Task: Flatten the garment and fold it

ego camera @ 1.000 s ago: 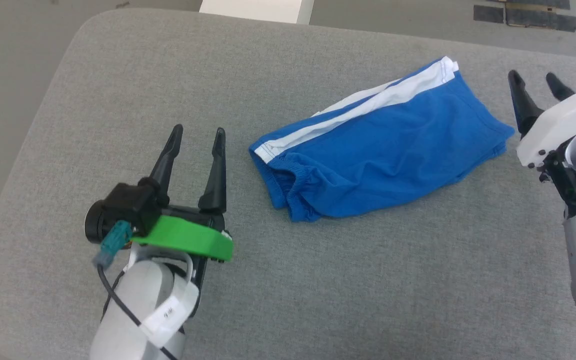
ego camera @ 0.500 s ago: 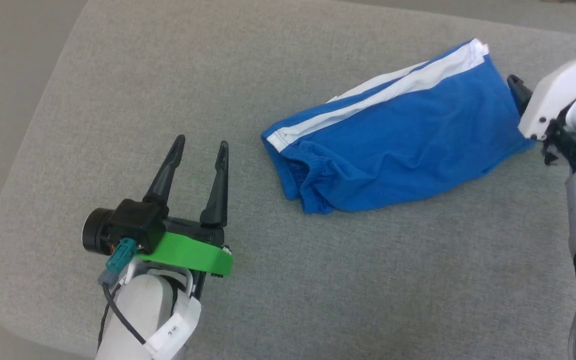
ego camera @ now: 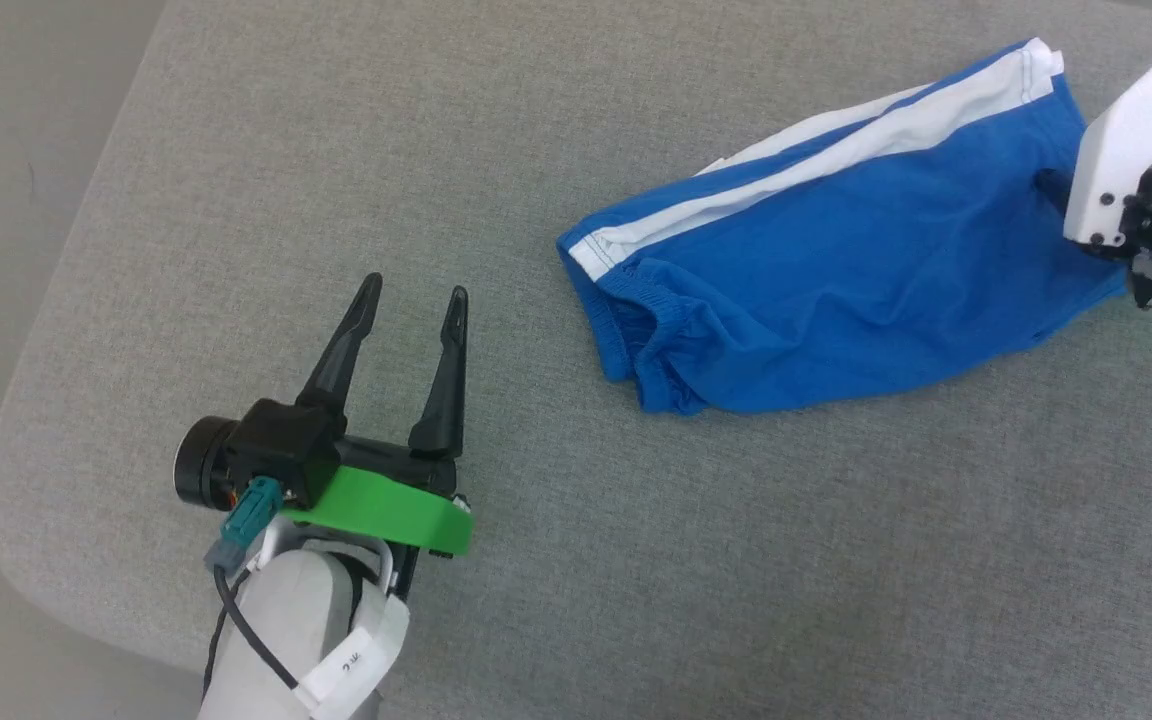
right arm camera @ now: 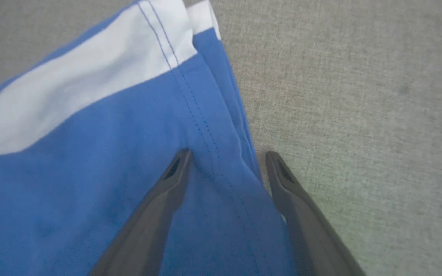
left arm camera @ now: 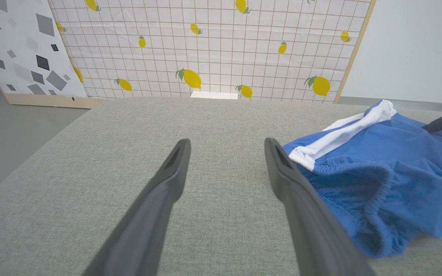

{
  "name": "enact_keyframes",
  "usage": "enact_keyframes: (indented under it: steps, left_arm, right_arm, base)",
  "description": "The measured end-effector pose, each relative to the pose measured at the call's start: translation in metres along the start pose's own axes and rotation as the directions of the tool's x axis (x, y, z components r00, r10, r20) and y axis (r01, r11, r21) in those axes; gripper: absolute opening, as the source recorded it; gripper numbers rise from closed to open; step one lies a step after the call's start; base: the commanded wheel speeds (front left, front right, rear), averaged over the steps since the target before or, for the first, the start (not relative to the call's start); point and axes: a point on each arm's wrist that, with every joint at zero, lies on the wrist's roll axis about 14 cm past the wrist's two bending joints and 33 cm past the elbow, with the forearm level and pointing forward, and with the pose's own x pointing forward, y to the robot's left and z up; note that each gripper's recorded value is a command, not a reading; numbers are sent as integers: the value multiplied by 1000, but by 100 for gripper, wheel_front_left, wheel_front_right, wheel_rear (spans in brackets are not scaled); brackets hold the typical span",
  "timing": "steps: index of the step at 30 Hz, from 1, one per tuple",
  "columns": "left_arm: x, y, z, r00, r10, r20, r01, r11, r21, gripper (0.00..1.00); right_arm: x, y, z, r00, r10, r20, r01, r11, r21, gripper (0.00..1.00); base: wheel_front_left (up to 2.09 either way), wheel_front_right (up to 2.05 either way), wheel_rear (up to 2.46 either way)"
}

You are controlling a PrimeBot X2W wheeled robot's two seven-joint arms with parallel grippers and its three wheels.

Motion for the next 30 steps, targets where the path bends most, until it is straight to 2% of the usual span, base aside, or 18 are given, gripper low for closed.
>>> enact_keyframes:
  steps: [1,3,4,9,15,24,30]
  left_arm:
    - [0,1,0,1000,2,-1,-2,1000,0,100]
    - [0,1,-1,1000,2,-2,-2,1000,-2,100]
    - [0,1,-1,1000,3,-2,-3,1000,-5,100]
    - [1,1,0,1000,3,1,-3,1000,-10,100]
    - [0,-3,4,1000,-6,14,6,1000,-16,100]
    - [-10,-12,8,1000,-24,19,25,999,-26,100]
    - [-16,-18,12,999,-39,28,40,999,-30,100]
  right_arm:
    - [0,2,-1,1000,7,-15,-7,1000,3,58]
    - [0,5,-1,999,23,-28,-22,1000,11,17]
    - [-1,7,1,999,26,-23,-26,1000,6,0]
    - [-4,16,-1,998,59,-14,-59,998,3,0]
    - [-16,3,-9,998,54,29,-55,998,17,0]
    - [-58,-62,-21,986,-94,139,91,996,22,0]
    - [-94,-109,-38,956,-226,187,217,974,66,0]
  base:
    - [0,0,0]
    - [0,0,0]
    - [0,0,0]
    - [0,0,0]
    - [0,0,0]
    - [0,0,0]
    - [0,0,0]
